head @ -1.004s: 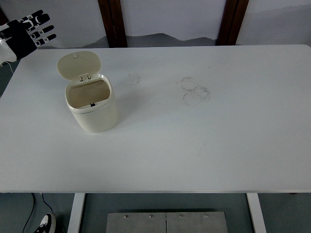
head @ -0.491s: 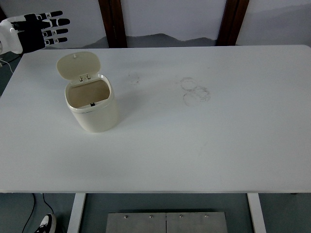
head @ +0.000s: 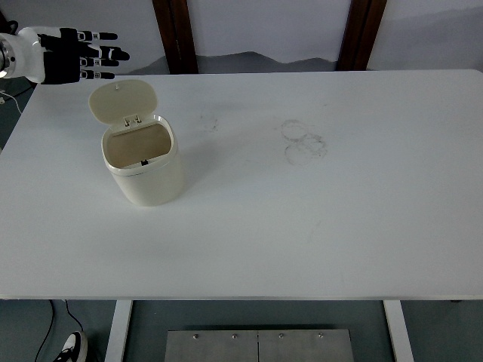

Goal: Close trash bin

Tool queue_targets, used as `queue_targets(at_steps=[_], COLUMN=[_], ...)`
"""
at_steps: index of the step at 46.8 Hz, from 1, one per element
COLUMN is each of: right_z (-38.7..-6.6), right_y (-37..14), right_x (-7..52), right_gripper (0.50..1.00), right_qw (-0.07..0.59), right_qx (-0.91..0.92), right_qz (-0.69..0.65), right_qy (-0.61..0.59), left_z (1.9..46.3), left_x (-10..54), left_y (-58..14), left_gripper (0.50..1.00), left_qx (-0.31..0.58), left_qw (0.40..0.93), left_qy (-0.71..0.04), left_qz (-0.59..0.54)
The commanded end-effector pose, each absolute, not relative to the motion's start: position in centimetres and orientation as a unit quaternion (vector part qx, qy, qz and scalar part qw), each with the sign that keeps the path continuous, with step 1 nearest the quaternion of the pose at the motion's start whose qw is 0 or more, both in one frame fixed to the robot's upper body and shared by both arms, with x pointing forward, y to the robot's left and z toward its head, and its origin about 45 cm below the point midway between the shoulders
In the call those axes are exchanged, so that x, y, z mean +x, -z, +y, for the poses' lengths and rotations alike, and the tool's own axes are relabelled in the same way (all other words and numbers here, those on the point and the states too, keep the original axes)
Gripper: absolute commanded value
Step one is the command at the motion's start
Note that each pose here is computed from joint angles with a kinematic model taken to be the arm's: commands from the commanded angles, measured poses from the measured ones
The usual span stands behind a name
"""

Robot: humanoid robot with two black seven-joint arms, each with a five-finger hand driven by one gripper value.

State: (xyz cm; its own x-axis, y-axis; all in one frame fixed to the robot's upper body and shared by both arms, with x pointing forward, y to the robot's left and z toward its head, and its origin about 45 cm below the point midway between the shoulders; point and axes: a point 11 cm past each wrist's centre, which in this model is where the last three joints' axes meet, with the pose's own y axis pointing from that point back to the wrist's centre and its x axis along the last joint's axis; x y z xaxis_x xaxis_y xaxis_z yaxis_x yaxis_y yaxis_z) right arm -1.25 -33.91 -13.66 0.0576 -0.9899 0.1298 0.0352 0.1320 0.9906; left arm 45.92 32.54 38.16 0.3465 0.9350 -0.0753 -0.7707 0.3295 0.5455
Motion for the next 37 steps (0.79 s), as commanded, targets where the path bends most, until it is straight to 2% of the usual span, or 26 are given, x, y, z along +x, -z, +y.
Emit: queue_targets(at_steps=[1, 19, 28, 37], right_z=[-33.9, -33.9, -33.9, -33.9], right_y=[13.7, 13.7, 13.7, 13.7], right_x=[-1.3, -1.3, -1.3, -1.2], right_gripper=[0.995, 0.995, 0.995, 0.995], right_qw=[0.555, 0.555, 0.555, 0.555], right_qx=[0.47, 0.47, 0.47, 0.47], right_qz=[-0.508, -0.508, -0.508, -0.508], right_qy=[0.462, 0.462, 0.462, 0.462], left_z=[32.6, 31.4, 31.0, 31.1], left_x=[45.8, 46.1, 45.3, 45.2], left_y=[-38.3, -40.2, -38.5, -38.5], left_gripper=[1.0, 1.0, 1.0, 1.0], left_qx=[0.228, 0.25, 0.299, 0.309], left_qw=[0.788, 0.792, 0.781, 0.778], left_qy=[-0.538, -0.531, -0.513, -0.512], left_qz=[0.192, 0.171, 0.194, 0.194])
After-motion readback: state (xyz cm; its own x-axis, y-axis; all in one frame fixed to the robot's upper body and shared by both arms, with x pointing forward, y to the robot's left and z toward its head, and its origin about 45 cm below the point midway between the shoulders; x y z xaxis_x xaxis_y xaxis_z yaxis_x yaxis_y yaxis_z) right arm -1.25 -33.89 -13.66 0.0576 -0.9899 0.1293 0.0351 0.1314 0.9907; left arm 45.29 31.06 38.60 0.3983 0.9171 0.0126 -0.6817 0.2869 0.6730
